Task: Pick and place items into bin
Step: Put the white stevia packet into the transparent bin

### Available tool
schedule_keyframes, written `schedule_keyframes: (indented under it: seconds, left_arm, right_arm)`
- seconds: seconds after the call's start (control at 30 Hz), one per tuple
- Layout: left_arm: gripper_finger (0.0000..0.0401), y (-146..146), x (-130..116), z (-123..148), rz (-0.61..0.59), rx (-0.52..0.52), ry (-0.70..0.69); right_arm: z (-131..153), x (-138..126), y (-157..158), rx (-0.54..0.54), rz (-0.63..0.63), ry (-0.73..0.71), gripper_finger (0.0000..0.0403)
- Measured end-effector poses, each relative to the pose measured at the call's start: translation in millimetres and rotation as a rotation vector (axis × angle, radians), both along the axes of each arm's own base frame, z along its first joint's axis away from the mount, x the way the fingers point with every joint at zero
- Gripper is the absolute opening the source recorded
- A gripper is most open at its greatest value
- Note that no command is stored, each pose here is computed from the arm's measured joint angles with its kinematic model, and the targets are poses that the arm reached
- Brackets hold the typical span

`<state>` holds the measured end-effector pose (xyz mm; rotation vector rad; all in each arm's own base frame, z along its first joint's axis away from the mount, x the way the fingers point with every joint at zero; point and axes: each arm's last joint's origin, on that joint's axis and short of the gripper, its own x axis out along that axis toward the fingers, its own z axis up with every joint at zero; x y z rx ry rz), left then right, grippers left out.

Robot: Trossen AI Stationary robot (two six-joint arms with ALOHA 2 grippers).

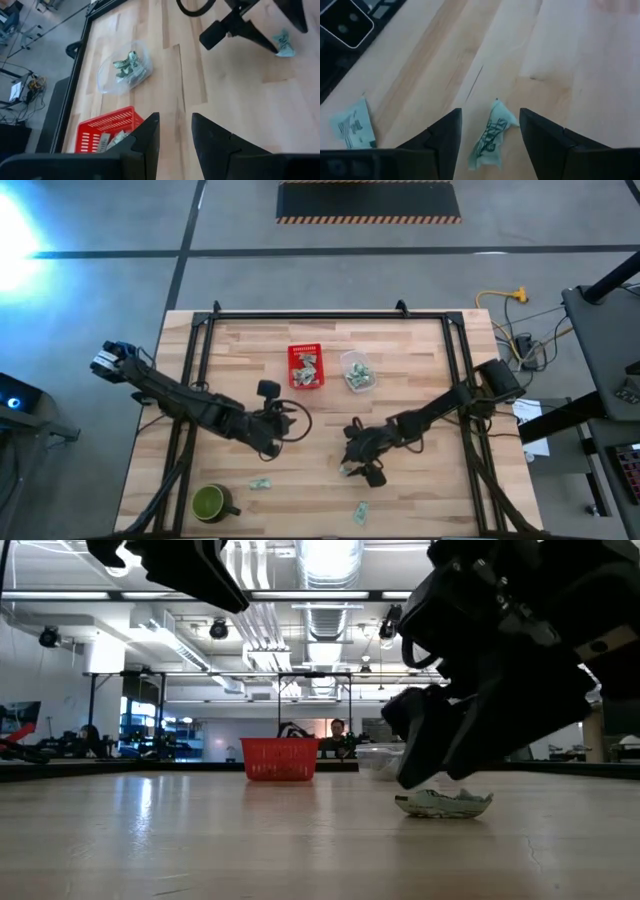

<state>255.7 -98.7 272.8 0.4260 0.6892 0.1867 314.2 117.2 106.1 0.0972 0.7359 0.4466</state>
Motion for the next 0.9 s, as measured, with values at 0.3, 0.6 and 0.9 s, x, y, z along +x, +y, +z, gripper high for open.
schedule_keyframes:
  seconds: [0.3, 0.6, 0.9]
  left_arm:
    - [0.0096, -8, -3, 0, -0.017, -0.018, -0.003]
    - [0.0096, -9, -4, -1, -0.011, -0.029, -0.005]
    - [0.0096, -9, -4, -1, -0.010, -0.030, -0.005]
  right_arm:
    - [-2, 1, 0, -0.006, -0.024, 0.008, 0.0192]
    - [-4, -1, 2, -0.049, -0.062, 0.012, 0.0191]
    - [-5, -5, 11, -0.078, -0.066, 0.011, 0.0186]
